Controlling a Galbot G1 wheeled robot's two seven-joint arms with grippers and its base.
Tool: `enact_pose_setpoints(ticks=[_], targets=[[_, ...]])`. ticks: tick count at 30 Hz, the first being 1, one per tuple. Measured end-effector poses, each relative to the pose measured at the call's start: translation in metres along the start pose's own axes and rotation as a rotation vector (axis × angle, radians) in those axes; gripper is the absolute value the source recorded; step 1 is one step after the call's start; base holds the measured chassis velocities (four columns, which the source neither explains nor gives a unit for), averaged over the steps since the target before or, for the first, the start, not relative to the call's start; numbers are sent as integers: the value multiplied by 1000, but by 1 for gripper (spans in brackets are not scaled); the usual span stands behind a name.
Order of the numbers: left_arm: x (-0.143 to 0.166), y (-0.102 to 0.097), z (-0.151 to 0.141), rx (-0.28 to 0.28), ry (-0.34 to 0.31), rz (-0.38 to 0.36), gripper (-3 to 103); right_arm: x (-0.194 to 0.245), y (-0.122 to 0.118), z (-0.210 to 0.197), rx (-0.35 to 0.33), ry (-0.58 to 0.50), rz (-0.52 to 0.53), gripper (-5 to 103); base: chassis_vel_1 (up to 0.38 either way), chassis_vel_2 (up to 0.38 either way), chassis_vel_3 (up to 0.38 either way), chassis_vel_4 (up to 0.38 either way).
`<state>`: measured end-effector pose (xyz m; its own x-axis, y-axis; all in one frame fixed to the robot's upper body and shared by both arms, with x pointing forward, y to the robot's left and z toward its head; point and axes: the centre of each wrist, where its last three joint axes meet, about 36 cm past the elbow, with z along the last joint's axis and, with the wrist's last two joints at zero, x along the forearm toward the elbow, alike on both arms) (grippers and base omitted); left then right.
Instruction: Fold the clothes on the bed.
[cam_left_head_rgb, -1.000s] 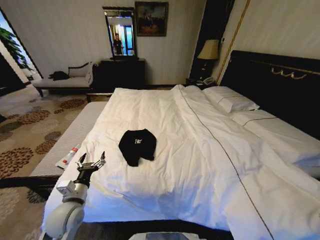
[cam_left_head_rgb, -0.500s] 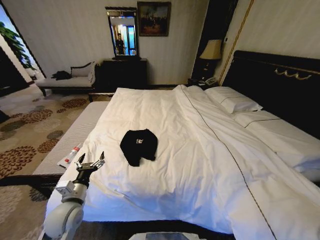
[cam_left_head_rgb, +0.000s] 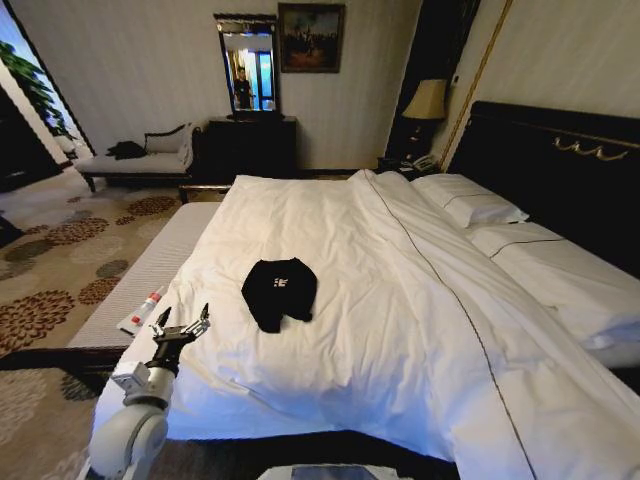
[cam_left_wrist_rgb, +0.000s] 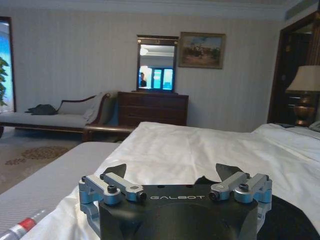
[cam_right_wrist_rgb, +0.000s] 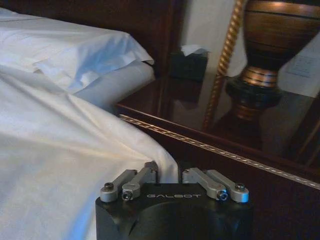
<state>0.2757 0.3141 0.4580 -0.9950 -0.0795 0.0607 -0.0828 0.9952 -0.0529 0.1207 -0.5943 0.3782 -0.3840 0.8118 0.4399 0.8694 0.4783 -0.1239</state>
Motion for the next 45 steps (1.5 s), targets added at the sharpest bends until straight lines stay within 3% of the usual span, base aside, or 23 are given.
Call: enact_pose_setpoints(ticks=[2, 4, 7, 10, 12, 17, 22, 32, 45], targets=[[0, 0, 0, -1, 0, 0, 100, 1, 0, 0, 0, -2, -5, 20, 0, 0, 0, 0], [0, 1, 0, -2, 0, 0, 100, 3, 1, -4, 2, -17, -32, 36, 0, 0, 0, 0], [0, 0, 0, 0, -1, -1, 100, 5, 3, -6, -4, -31, -43, 41, 0, 0, 0, 0], [0, -1, 0, 3, -1, 0, 100, 9, 5, -10, -16, -59, -60, 57, 0, 0, 0, 0], [1, -1, 0, 3, 0, 0, 100, 10, 5, -11, -19, -68, -69, 57, 0, 0, 0, 0], [2, -2, 0, 2, 0, 1, 100, 27, 24, -18, -32, -120, -151, 84, 0, 0, 0, 0], [5, -2, 1, 4, 4, -6, 100, 53, 53, -17, -3, -131, -253, 98, 0, 0, 0, 0], [7, -1, 2, 2, 4, -11, 100, 90, 100, -21, 56, -166, -381, 100, 0, 0, 0, 0], [5, -3, -1, -1, -3, -7, 100, 127, 128, -11, 76, -184, -469, 100, 14, 15, -25, -21]])
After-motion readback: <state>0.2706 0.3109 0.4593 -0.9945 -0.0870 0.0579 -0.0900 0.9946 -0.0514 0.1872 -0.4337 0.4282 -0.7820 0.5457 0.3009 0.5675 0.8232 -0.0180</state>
